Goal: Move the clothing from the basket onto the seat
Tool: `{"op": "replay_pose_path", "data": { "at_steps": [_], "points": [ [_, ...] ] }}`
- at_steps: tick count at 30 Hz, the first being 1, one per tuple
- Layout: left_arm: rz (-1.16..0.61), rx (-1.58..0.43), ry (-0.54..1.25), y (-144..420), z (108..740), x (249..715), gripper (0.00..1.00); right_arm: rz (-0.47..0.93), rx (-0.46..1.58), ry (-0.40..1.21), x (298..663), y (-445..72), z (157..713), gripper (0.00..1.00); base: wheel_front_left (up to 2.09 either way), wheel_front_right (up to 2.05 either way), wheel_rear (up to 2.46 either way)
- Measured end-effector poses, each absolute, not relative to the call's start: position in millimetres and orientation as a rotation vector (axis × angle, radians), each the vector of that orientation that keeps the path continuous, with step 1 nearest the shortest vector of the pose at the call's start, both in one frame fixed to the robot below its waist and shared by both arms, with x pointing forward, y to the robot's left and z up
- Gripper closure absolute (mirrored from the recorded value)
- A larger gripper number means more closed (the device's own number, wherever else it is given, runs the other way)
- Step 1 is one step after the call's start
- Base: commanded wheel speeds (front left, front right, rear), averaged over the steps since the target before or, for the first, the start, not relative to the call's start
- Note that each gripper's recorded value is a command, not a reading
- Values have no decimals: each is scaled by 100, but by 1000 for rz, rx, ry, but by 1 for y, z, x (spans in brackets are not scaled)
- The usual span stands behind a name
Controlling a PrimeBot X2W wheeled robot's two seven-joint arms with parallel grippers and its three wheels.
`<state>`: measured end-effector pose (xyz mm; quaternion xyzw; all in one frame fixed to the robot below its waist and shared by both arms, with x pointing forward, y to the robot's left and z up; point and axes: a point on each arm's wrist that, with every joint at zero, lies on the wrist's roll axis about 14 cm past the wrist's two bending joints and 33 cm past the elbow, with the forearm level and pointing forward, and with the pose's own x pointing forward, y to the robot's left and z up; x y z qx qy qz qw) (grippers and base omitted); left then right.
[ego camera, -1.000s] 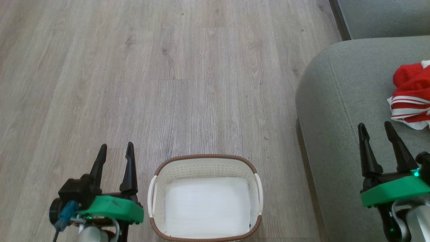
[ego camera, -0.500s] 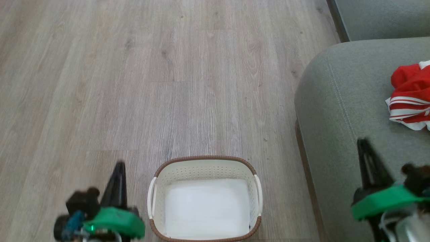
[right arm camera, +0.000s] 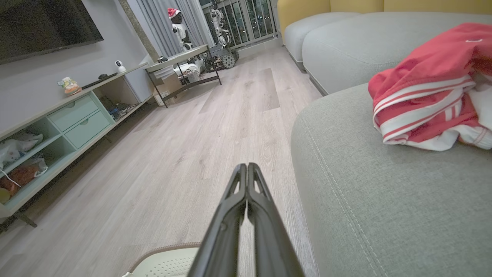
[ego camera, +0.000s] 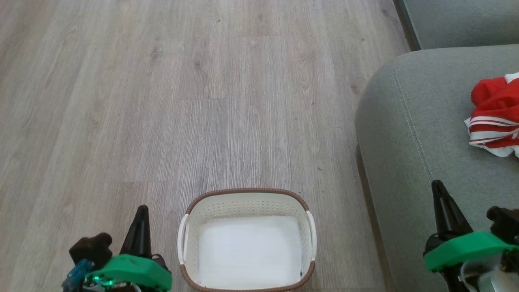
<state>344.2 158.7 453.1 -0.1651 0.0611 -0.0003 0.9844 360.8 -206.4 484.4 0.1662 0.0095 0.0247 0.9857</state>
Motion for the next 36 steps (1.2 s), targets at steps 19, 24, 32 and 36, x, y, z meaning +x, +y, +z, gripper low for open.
{"op": "replay_pose_path", "data": {
  "at_steps": [19,24,32,36],
  "points": [
    [50,-536,157,168,449,346,100,-7,538,39,364,-211,482,100,0,0,0],
    [52,-592,159,168,451,350,100,-19,592,51,363,-212,479,100,0,0,0],
    [73,-680,167,173,450,350,100,-39,682,58,363,-213,477,100,0,0,0],
    [78,-712,172,174,449,350,100,-46,713,61,363,-214,477,100,0,0,0]
  ]
}}
